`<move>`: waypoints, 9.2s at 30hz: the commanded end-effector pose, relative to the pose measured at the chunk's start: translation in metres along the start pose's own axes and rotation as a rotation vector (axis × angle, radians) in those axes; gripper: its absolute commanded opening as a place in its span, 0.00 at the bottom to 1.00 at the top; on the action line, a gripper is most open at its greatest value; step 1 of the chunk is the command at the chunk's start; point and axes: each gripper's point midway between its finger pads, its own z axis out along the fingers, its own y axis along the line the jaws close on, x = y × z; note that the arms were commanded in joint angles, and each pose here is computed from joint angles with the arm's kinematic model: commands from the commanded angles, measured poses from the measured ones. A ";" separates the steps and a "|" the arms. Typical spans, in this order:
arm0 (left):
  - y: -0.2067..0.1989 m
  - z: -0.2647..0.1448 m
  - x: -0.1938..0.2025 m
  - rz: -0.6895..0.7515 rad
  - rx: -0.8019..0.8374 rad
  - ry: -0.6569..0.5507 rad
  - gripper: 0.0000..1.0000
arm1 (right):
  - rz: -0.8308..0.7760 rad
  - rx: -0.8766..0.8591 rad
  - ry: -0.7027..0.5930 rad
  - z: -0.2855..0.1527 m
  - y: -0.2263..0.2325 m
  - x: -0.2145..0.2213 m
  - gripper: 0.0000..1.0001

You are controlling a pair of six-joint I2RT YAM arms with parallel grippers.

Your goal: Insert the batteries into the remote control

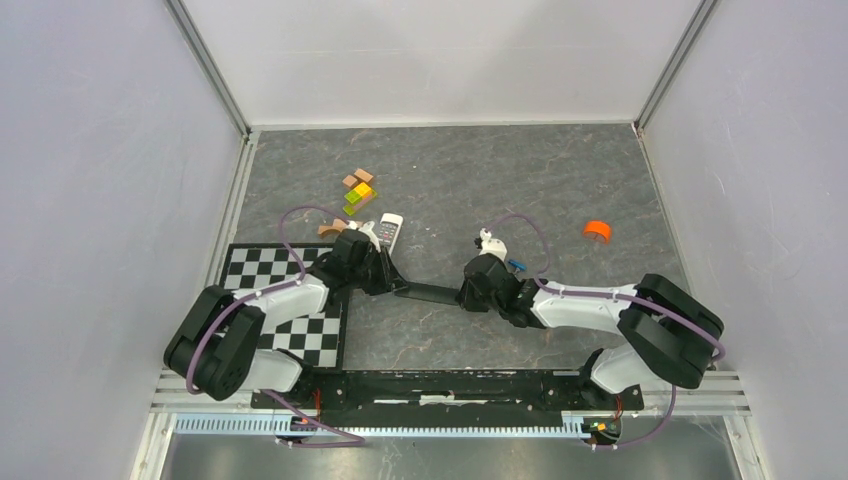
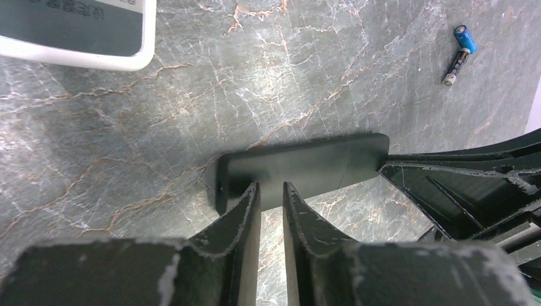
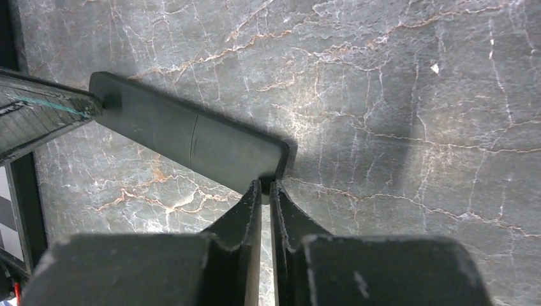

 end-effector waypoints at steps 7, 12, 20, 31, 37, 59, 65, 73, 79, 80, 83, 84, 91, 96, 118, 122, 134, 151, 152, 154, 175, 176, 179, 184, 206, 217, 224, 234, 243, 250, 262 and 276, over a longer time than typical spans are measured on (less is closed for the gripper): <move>-0.025 0.009 0.010 0.001 0.163 0.055 0.07 | 0.020 -0.072 0.075 0.012 0.021 0.015 0.00; -0.023 0.011 0.008 -0.008 0.149 0.046 0.06 | 0.006 -0.064 0.063 0.013 0.023 0.013 0.00; -0.021 -0.008 -0.033 0.051 0.016 -0.066 0.36 | -0.049 -0.026 -0.026 0.000 0.020 -0.014 0.18; 0.011 -0.025 -0.038 0.057 -0.167 -0.109 0.60 | -0.118 0.002 -0.081 -0.001 0.023 -0.037 0.48; 0.020 -0.018 -0.027 0.039 -0.178 -0.078 0.61 | -0.136 0.003 -0.080 0.008 0.029 -0.044 0.37; 0.016 0.001 -0.002 0.019 -0.088 0.022 0.36 | -0.139 -0.019 0.027 0.022 0.029 -0.020 0.16; -0.003 0.004 0.003 0.004 0.027 0.035 0.21 | -0.094 -0.139 0.077 0.026 0.052 -0.008 0.08; -0.002 0.006 0.002 -0.008 0.025 0.034 0.20 | -0.098 -0.156 0.097 0.029 0.052 0.005 0.07; 0.003 -0.012 -0.029 -0.011 -0.052 -0.053 0.38 | -0.314 -0.113 -0.078 0.008 0.038 -0.047 0.49; 0.001 -0.017 -0.039 -0.010 -0.053 -0.080 0.43 | -0.366 -0.128 -0.114 0.002 0.042 -0.058 0.58; -0.008 -0.033 -0.062 0.003 -0.057 -0.139 0.55 | -0.581 -0.185 -0.165 -0.007 0.056 -0.077 0.73; -0.010 -0.038 -0.069 0.004 -0.060 -0.152 0.58 | -0.670 -0.215 -0.160 -0.008 0.062 -0.078 0.77; -0.009 -0.087 -0.116 0.008 -0.147 -0.341 0.89 | -1.081 -0.381 -0.029 0.005 0.072 -0.046 0.98; 0.010 -0.130 -0.140 0.035 -0.318 -0.486 1.00 | -1.186 -0.395 -0.008 0.017 0.075 -0.040 0.96; 0.018 -0.149 -0.147 0.030 -0.372 -0.472 1.00 | -0.985 -0.138 -0.018 0.063 0.053 -0.068 0.41; 0.003 -0.133 -0.141 0.058 -0.270 -0.411 1.00 | -0.780 0.036 -0.128 0.064 0.025 -0.119 0.39; -0.012 -0.088 -0.147 0.030 -0.153 -0.313 1.00 | -0.540 0.278 -0.265 0.103 -0.038 -0.232 0.42; 0.011 -0.034 -0.151 0.025 -0.203 -0.222 1.00 | -1.107 -0.265 -0.058 0.081 0.020 -0.131 0.90; 0.012 -0.034 -0.152 0.023 -0.204 -0.223 1.00 | -1.120 -0.262 -0.046 0.083 0.019 -0.129 0.89; 0.011 -0.032 -0.151 0.024 -0.202 -0.216 1.00 | -1.130 -0.262 -0.015 0.087 0.017 -0.125 0.84; 0.014 -0.026 -0.144 0.017 -0.197 -0.183 1.00 | -0.951 0.041 0.023 0.112 -0.025 -0.158 0.37; 0.013 -0.024 -0.142 0.016 -0.193 -0.176 1.00 | -0.932 0.090 -0.014 0.110 -0.029 -0.169 0.37; 0.011 -0.021 -0.142 0.019 -0.185 -0.169 1.00 | -0.874 0.216 -0.099 0.106 -0.042 -0.197 0.36; 0.007 -0.015 -0.145 0.028 -0.187 -0.163 1.00 | -0.770 0.403 -0.215 0.102 -0.071 -0.240 0.35; 0.048 0.046 -0.131 0.204 -0.435 -0.036 1.00 | -0.473 0.196 -0.315 0.056 -0.075 -0.286 0.87; 0.074 0.052 -0.105 0.262 -0.598 0.043 0.67 | -0.380 0.095 -0.229 0.024 -0.064 -0.248 0.82; 0.018 0.062 -0.082 0.334 -0.278 0.120 0.41 | -0.291 -0.056 -0.235 -0.004 -0.040 -0.226 0.80; -0.124 0.025 -0.071 0.216 0.428 0.143 0.37 | 0.057 -0.535 -0.316 -0.052 0.015 -0.169 0.87; -0.180 -0.009 -0.075 -0.034 0.738 0.178 0.36 | 0.220 -0.735 -0.438 -0.095 0.042 -0.184 0.92; -0.208 -0.038 -0.087 -0.179 0.950 0.168 0.34 | 0.289 -0.733 -0.416 -0.093 0.050 -0.190 0.93; -0.216 -0.045 -0.085 -0.233 1.024 0.174 0.30 | 0.406 -0.797 -0.429 -0.100 0.061 -0.209 0.96; -0.210 -0.041 -0.082 -0.224 0.989 0.157 0.31 | 0.510 -0.877 -0.382 -0.099 0.071 -0.217 0.82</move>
